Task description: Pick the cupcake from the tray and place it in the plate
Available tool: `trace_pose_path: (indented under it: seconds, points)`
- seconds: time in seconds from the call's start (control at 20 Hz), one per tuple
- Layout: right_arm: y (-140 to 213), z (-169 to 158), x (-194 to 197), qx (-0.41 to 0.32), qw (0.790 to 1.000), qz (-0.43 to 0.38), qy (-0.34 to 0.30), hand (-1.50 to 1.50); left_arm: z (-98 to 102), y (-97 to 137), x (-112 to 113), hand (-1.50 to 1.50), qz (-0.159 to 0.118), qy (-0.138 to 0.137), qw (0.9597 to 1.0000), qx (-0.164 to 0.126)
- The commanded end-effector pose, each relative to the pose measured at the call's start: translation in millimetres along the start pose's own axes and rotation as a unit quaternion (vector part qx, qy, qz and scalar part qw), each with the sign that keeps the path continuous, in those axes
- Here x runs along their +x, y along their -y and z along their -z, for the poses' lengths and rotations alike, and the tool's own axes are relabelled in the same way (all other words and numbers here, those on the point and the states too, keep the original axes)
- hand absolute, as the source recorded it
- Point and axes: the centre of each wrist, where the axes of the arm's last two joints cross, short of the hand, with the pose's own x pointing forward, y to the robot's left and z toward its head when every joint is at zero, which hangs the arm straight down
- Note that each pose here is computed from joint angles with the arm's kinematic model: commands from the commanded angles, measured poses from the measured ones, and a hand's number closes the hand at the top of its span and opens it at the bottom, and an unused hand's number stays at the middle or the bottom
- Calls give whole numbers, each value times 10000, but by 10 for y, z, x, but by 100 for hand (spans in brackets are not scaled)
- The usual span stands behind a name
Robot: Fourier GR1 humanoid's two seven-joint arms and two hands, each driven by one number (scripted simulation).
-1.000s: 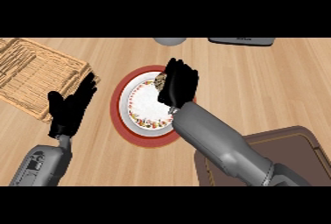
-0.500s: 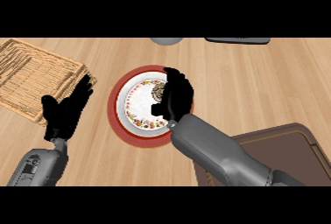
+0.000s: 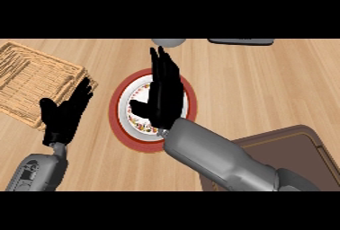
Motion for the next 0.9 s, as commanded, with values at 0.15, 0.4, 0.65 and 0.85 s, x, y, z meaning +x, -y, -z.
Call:
trace_pose_path:
  seconds: [0.15, 0.4, 0.65, 0.85]
  points:
    - [216, -74, 211, -122, 9747, 1889, -1185, -150, -107, -22, -102, 0, -8, -3, 9999, 163]
    - [185, -411, 54, 74, 9651, 2369, -1110, -150, 10, -36, -45, 0, -158, -2, 9998, 150]
    - [146, -559, -136, -22, 9701, 2292, -804, -150, 17, -168, 7, 0, -88, -16, 9997, 225]
    - [184, -735, -265, 10, 9690, 2323, -845, -150, -63, -141, 77, 0, -55, -60, 9997, 238]
